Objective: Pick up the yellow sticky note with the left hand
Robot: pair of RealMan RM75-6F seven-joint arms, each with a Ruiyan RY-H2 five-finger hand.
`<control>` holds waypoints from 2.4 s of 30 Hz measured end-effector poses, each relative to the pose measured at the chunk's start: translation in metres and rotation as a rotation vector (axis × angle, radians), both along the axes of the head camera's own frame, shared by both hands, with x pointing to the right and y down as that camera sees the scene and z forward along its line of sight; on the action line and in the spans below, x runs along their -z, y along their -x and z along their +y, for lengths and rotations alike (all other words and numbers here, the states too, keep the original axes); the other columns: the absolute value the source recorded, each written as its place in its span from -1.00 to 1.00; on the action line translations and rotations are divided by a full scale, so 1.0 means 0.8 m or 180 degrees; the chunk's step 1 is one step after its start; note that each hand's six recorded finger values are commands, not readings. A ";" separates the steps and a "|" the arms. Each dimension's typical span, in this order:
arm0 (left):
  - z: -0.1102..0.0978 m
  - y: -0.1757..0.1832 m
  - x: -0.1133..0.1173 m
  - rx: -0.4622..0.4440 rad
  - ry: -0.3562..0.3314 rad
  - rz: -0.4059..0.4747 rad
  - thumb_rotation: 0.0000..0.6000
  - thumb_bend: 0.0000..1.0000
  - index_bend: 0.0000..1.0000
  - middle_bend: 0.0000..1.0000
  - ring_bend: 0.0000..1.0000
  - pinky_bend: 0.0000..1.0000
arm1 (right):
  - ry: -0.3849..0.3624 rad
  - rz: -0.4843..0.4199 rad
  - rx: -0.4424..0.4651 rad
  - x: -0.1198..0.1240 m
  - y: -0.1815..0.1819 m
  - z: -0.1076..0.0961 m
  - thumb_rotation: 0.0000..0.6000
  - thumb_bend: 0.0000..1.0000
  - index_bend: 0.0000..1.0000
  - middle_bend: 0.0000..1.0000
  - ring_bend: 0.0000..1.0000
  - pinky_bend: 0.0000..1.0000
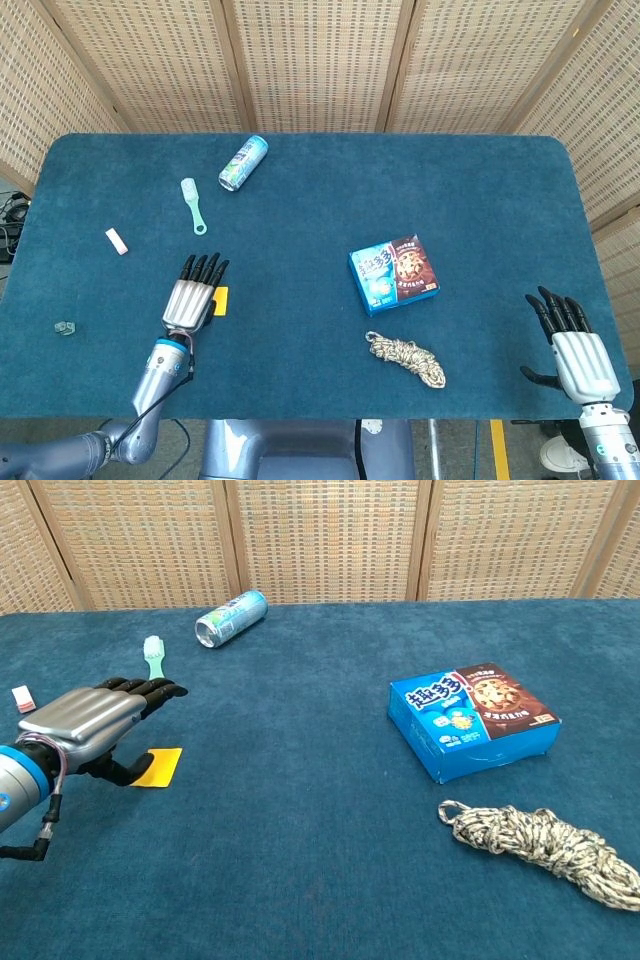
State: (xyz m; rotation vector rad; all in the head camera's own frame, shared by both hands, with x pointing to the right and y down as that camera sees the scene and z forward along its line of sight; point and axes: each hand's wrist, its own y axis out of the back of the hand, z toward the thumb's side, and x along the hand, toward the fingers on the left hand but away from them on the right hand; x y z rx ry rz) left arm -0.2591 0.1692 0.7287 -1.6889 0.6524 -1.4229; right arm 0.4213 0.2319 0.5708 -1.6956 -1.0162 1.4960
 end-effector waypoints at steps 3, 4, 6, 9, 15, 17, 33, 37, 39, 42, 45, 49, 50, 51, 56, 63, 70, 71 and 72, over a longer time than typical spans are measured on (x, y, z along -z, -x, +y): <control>0.006 0.001 0.007 0.0040 0.0070 0.0134 1.00 -0.02 -0.98 -1.00 -1.00 -1.00 | -0.0002 0.0000 -0.0011 0.000 -0.001 0.000 1.00 -0.97 -1.00 -1.00 -1.00 -1.00; 0.009 0.003 0.011 0.0036 0.0081 0.0160 1.00 -0.03 -0.95 -1.00 -1.00 -1.00 | -0.0001 0.0002 -0.0012 0.000 -0.001 0.000 1.00 -0.97 -1.00 -1.00 -1.00 -1.00; 0.012 0.009 0.016 0.0007 0.0051 0.0152 1.00 -0.06 -0.81 -1.00 -1.00 -1.00 | 0.0002 0.0010 -0.0006 0.000 0.000 0.000 1.00 -0.97 -1.00 -1.00 -1.00 -1.00; 0.017 0.020 0.018 -0.0018 0.0005 0.0085 1.00 -0.10 -0.67 -1.00 -1.00 -1.00 | -0.0006 0.0015 0.0008 0.000 0.001 0.000 1.00 -0.97 -1.00 -1.00 -1.00 -1.00; 0.020 0.032 0.015 -0.0016 -0.0027 0.0010 1.00 -0.17 -0.57 -1.00 -1.00 -1.00 | -0.0004 0.0022 0.0008 -0.001 0.002 0.000 1.00 -0.97 -1.00 -1.00 -1.00 -1.00; 0.020 0.034 0.014 -0.0030 -0.0053 -0.0021 1.00 -0.19 -0.55 -1.00 -1.00 -1.00 | -0.0001 0.0023 0.0009 -0.001 0.002 0.000 1.00 -0.97 -1.00 -1.00 -1.00 -1.00; 0.025 0.021 0.001 -0.0018 -0.0202 -0.0075 1.00 -0.34 -0.44 -1.00 -1.00 -1.00 | -0.0007 0.0013 0.0015 -0.001 0.003 0.000 1.00 -0.97 -1.00 -1.00 -1.00 -1.00; 0.028 0.013 -0.002 -0.0033 -0.0180 -0.0066 1.00 -0.34 -0.43 -1.00 -1.00 -1.00 | -0.0011 0.0010 0.0004 0.000 0.002 0.000 1.00 -0.97 -1.00 -1.00 -1.00 -1.00; 0.030 0.010 -0.003 -0.0051 -0.0183 -0.0068 1.00 -0.34 -0.43 -1.00 -1.00 -1.00 | -0.0012 0.0007 -0.0006 0.000 0.001 -0.001 1.00 -0.97 -1.00 -1.00 -1.00 -1.00; 0.032 0.008 -0.003 -0.0060 -0.0186 -0.0073 1.00 -0.34 -0.43 -1.00 -1.00 -1.00 | -0.0013 -0.0001 -0.0020 0.000 0.000 -0.001 1.00 -0.97 -1.00 -1.00 -1.00 -1.00; 0.032 0.009 -0.005 -0.0064 -0.0184 -0.0098 1.00 -0.34 -0.42 -1.00 -1.00 -1.00 | -0.0007 -0.0007 -0.0019 0.001 0.000 -0.001 1.00 -0.98 -1.00 -1.00 -1.00 -1.00; 0.031 0.009 -0.010 -0.0065 -0.0184 -0.0138 1.00 -0.34 -0.41 -1.00 -1.00 -1.00 | -0.0004 -0.0013 -0.0008 0.001 0.001 -0.001 1.00 -0.98 -1.00 -1.00 -1.00 -1.00; 0.031 0.009 -0.011 -0.0063 -0.0184 -0.0141 1.00 -0.34 -0.40 -1.00 -1.00 -1.00 | -0.0005 -0.0013 -0.0009 0.001 0.001 -0.001 1.00 -0.98 -1.00 -1.00 -1.00 -1.00; 0.031 0.009 -0.012 -0.0060 -0.0187 -0.0143 1.00 -0.34 -0.39 -1.00 -1.00 -1.00 | -0.0006 -0.0015 -0.0010 0.001 0.001 -0.001 1.00 -0.98 -1.00 -1.00 -1.00 -1.00; 0.028 0.006 -0.015 -0.0073 -0.0242 -0.0165 1.00 -0.33 -0.35 -1.00 -1.00 -1.00 | -0.0005 -0.0019 -0.0004 0.001 0.002 -0.001 1.00 -0.98 -1.00 -1.00 -1.00 -1.00; 0.025 -0.001 -0.021 -0.0079 -0.0270 -0.0182 1.00 -0.33 -0.31 -1.00 -1.00 -1.00 | -0.0002 -0.0028 -0.0005 0.002 0.002 0.000 1.00 -0.98 -1.00 -1.00 -1.00 -1.00; 0.026 -0.002 -0.021 -0.0082 -0.0274 -0.0147 1.00 -0.33 0.11 -1.00 -1.00 -1.00 | -0.0007 -0.0033 -0.0003 0.002 0.002 -0.001 1.00 -0.98 -1.00 -1.00 -1.00 -1.00; 0.026 -0.002 -0.021 -0.0078 -0.0269 -0.0140 1.00 -0.33 0.15 -1.00 -1.00 -1.00 | -0.0005 -0.0034 -0.0003 0.002 0.002 -0.001 1.00 -0.98 -1.00 -1.00 -1.00 -1.00; 0.026 -0.002 -0.021 -0.0075 -0.0265 -0.0134 1.00 -0.33 0.19 -1.00 -1.00 -1.00 | 0.0000 -0.0034 -0.0002 0.002 0.002 0.000 1.00 -0.98 -1.00 -1.00 -1.00 -1.00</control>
